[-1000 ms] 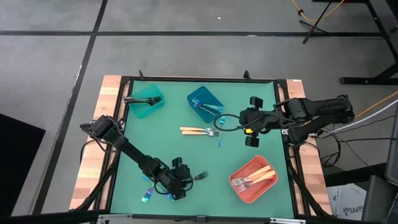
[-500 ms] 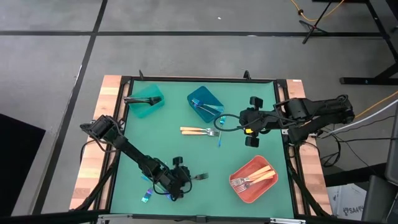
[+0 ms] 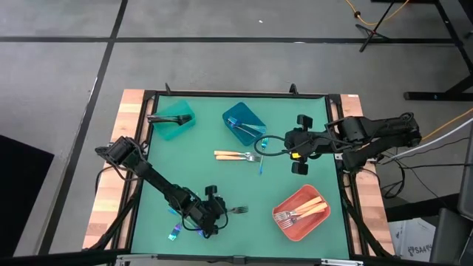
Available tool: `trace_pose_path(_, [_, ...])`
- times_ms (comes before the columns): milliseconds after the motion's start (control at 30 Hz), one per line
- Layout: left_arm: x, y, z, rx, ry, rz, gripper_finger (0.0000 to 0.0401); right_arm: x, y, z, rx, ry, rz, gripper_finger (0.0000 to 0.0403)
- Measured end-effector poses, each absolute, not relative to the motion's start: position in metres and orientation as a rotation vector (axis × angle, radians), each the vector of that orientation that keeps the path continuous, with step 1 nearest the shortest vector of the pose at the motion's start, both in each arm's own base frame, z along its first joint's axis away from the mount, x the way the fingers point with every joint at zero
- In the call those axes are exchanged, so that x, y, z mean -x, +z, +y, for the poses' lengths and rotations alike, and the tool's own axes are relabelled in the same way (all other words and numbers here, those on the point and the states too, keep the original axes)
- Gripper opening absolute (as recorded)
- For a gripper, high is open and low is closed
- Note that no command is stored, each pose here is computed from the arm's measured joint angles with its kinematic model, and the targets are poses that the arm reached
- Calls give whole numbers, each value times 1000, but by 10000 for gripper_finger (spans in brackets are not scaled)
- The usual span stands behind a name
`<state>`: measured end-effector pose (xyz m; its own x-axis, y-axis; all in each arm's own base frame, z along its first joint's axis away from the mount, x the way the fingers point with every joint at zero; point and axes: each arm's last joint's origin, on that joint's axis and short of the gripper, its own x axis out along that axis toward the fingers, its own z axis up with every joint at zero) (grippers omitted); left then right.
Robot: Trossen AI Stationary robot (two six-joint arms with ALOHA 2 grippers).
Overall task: Sort silverware by color (type)
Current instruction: Put the black fork into the green bin
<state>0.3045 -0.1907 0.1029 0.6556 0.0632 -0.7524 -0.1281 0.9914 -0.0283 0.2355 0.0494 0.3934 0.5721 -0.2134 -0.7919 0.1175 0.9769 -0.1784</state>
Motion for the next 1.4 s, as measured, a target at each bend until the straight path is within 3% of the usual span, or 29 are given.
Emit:
trace_pose_path(800, [-317, 109, -188, 181, 190, 690, 9, -221, 397, 45, 127, -239, 927, 154])
trace_pose_path(1100, [-331, 118, -171, 243, 226, 624, 9, -186, 356, 35, 28, -273, 843, 154])
trace_pose_path(1400, [-335, 156, -145, 307, 228, 592, 9, -167, 313, 31, -130, -331, 788, 154])
